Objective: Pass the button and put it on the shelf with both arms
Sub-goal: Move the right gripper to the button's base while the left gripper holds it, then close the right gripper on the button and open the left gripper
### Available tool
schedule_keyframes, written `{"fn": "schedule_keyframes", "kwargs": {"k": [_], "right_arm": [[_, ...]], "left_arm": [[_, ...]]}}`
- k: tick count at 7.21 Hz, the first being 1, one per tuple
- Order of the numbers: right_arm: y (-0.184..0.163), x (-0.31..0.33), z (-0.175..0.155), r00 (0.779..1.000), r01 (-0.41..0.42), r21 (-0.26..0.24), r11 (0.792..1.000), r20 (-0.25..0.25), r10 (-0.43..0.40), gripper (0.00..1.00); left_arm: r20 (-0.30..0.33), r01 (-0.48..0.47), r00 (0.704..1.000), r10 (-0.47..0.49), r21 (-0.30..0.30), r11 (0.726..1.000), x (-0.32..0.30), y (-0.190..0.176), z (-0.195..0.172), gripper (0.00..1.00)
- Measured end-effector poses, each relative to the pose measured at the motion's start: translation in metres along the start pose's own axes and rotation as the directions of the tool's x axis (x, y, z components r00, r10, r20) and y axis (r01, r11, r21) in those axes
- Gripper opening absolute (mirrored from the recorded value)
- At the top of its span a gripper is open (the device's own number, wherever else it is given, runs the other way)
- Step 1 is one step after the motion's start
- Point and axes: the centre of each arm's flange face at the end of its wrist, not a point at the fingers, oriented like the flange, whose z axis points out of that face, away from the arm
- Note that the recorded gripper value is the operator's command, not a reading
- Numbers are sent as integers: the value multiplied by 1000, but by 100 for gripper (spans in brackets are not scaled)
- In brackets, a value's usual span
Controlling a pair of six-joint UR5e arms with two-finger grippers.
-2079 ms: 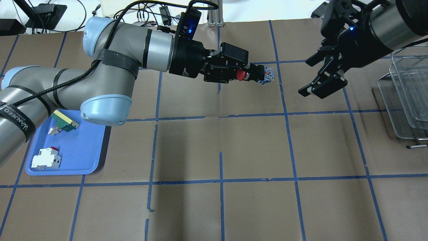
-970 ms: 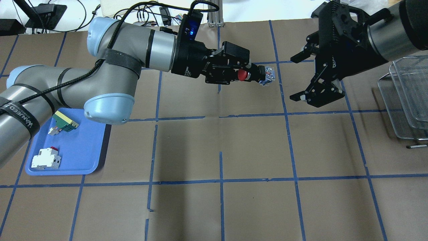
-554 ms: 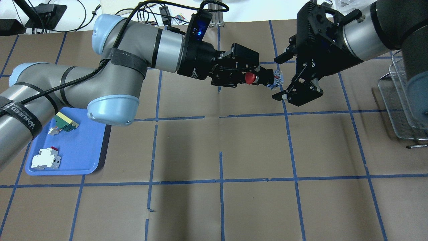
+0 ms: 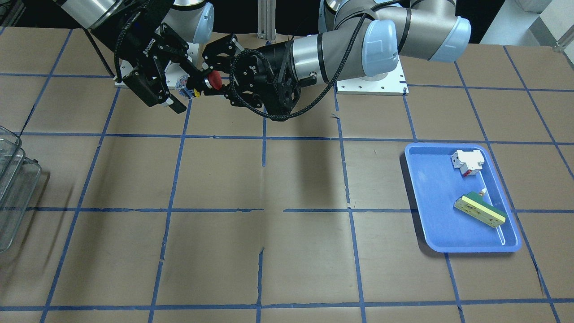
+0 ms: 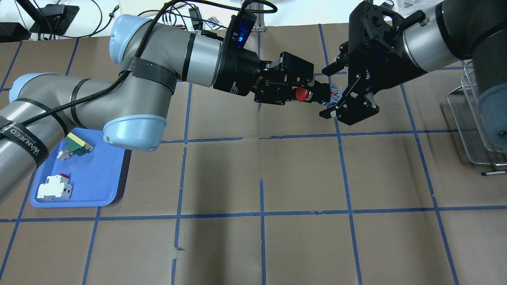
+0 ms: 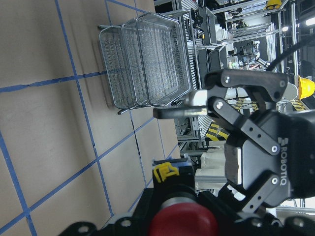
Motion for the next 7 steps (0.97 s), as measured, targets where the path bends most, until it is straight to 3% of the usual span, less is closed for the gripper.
{"fn": "schedule_keyframes", "kwargs": {"k": [1, 2, 3, 4, 5, 7], "right_arm": [[0, -1, -1, 1000, -1, -3, 1000, 0, 1, 8], [0, -1, -1, 1000, -3, -9, 1000, 1, 3, 0], [1, -1, -2, 1000, -4, -13, 1000, 1, 4, 0], [1, -2, -2, 1000, -4, -22, 1000, 1, 4, 0], [3, -1, -3, 1000, -3, -37, 999, -2, 3, 0], [4, -1, -3, 1000, -3, -50, 999, -3, 3, 0]], "left_arm": [[0, -1, 1000, 1, 0, 1000, 1, 0, 0, 0], [-1, -3, 1000, 3, 0, 1000, 2, 0, 0, 0], [-1, -4, 1000, 4, 1, 1000, 2, 1, 0, 26], [-1, -2, 1000, 2, 0, 1000, 2, 1, 0, 71], [0, 12, 1000, -12, 0, 1000, 3, 1, 0, 94], [5, 47, 999, -47, 7, 999, 8, 1, -3, 96]]}}
